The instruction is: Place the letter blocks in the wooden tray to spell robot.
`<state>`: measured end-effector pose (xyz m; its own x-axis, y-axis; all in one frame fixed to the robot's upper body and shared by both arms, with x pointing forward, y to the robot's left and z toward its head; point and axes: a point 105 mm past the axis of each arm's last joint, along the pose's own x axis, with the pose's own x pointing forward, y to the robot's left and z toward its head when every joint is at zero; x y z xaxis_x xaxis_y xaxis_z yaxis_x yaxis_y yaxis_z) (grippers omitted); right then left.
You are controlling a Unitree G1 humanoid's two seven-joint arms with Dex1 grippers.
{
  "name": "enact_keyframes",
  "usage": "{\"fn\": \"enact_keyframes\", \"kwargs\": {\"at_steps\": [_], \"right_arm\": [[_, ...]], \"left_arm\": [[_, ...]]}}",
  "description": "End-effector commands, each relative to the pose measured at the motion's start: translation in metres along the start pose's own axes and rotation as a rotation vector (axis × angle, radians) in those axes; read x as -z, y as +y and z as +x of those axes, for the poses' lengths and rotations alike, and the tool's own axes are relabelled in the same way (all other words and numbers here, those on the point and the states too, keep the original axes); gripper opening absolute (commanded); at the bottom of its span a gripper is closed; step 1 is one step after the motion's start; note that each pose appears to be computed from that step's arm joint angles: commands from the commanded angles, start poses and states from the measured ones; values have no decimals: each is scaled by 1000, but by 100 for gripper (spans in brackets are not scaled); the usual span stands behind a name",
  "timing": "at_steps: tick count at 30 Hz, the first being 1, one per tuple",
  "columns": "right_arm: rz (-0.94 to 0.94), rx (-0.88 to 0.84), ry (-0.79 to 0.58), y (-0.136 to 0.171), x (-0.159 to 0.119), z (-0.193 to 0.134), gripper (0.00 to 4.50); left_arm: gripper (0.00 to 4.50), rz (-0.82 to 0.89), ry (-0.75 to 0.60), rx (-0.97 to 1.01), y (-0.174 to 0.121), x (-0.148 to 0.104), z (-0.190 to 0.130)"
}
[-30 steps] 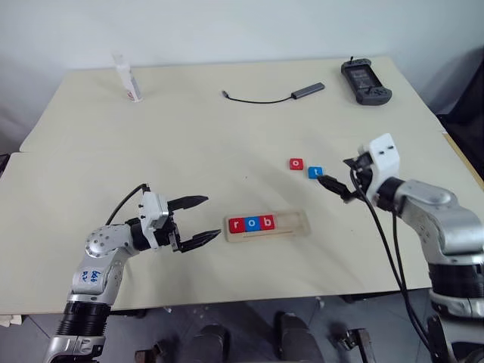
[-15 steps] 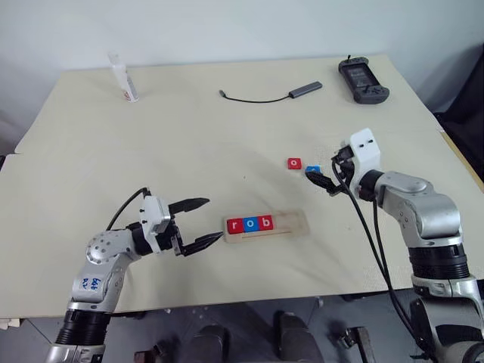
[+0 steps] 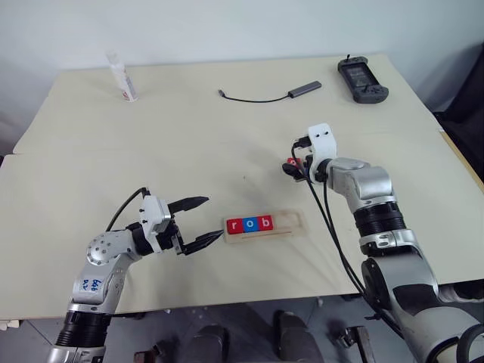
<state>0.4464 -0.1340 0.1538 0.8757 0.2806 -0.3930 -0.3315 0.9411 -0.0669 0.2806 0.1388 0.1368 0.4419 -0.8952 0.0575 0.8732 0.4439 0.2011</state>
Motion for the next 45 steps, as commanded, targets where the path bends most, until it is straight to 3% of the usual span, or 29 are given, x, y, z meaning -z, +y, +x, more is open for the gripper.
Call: {"fn": "enact_keyframes", "kwargs": {"at_steps": [1,9,15,21,26,31,38,39,45], "right_arm": [[9,22,-10,2,-5,3,410],[14,-23,-53,18,-12,2,148],[-13,-37,-189,13,-40,-20,145],[-39,-2,-180,0,-32,-69,145],[-9,120,-30,-16,26,-121,145],[-21,173,95,-11,77,-153,145],[81,153,68,8,88,-152,145],[86,147,66,10,87,-150,218],[8,67,17,-2,64,-157,417]], "left_arm": [[450,36,-8,-7,-2,-7,-1],[450,34,-10,-3,-5,-8,-2],[450,21,-25,30,-5,-7,8],[450,-6,-37,110,-10,-3,17],[450,-30,-48,200,-12,-2,23],[450,-17,-61,285,-14,-8,26],[450,-3,-40,339,-15,-12,28],[450,-2,-41,338,-14,-12,28],[450,3,-36,307,-12,-15,25]]}}
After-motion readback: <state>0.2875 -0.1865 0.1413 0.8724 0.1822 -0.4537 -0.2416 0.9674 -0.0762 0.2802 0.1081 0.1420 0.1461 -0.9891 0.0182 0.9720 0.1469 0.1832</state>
